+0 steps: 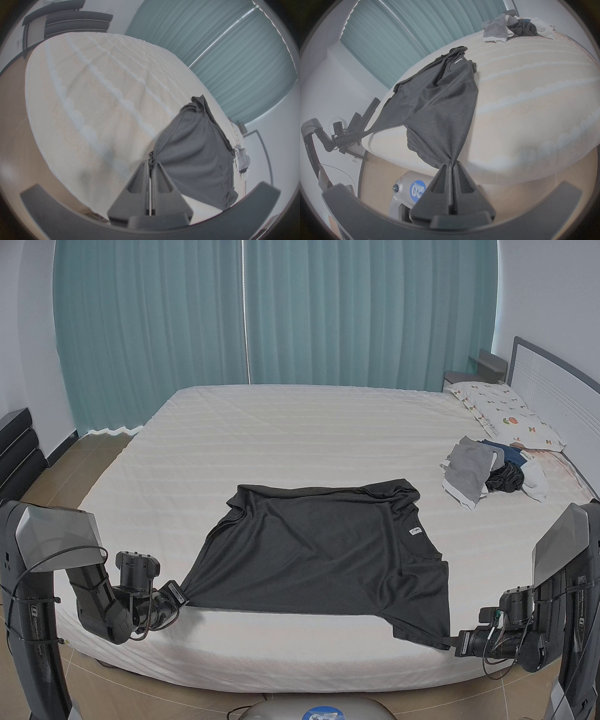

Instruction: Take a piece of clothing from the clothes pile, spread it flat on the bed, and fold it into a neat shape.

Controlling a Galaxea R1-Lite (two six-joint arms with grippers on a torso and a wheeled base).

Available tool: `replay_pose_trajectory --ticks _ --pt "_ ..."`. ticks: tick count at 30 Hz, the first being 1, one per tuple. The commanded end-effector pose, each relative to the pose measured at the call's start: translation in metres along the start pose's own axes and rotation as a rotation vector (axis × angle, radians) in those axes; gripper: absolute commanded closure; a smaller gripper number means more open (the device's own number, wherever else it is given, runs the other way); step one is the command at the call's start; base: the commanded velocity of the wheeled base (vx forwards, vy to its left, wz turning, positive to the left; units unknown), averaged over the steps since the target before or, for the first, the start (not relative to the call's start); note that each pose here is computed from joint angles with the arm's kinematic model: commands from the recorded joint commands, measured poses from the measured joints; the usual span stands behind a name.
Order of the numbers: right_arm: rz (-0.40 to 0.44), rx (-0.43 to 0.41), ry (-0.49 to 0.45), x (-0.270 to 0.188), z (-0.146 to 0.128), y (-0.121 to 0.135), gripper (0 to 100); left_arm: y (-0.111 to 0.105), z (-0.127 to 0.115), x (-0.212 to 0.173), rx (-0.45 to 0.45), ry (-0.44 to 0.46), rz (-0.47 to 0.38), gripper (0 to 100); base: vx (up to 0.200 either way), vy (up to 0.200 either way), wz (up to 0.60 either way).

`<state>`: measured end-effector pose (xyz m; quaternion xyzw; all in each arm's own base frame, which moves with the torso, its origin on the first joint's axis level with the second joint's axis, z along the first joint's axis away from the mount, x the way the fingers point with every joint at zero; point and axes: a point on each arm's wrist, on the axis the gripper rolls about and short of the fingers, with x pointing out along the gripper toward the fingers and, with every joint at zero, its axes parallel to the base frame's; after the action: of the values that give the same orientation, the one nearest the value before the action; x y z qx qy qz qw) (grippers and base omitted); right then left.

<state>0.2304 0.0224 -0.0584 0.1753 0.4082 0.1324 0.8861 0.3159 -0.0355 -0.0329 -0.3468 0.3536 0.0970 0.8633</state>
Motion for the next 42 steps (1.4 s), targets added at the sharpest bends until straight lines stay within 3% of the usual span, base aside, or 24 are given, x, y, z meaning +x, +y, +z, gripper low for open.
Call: replay_pose_trajectory --ticks 1,7,14,17,22,28,42 --pt "-0.007 -0.007 0.011 -0.013 -0.003 0.001 100 0.006 -0.009 -0.004 0.039 0.033 0.029 100 0.000 0.000 0.00" --pt "0.015 -0.058 0.054 -0.020 -0.011 0.002 100 0.011 -0.022 -0.011 0.122 0.075 0.063 100 0.000 0.000 0.00" --pt "-0.014 -0.030 0.026 -0.027 -0.006 -0.006 100 0.017 -0.032 -0.017 0.198 0.139 0.151 100 0.000 0.000 0.00" --pt "-0.034 -0.010 0.053 -0.034 -0.006 -0.011 100 0.018 -0.034 -0.017 0.204 0.159 0.179 100 0.000 0.000 0.00" --pt "-0.016 -0.062 0.111 -0.039 -0.010 -0.008 100 0.017 -0.037 -0.022 0.222 0.200 0.206 100 0.000 0.000 0.00" --pt "-0.015 -0.064 0.146 -0.036 -0.015 -0.008 100 0.015 -0.038 -0.024 0.230 0.247 0.248 100 0.000 0.000 0.00" --pt "-0.011 -0.081 0.165 -0.030 -0.019 -0.010 100 0.014 -0.034 -0.019 0.225 0.228 0.261 100 0.000 0.000 0.00"
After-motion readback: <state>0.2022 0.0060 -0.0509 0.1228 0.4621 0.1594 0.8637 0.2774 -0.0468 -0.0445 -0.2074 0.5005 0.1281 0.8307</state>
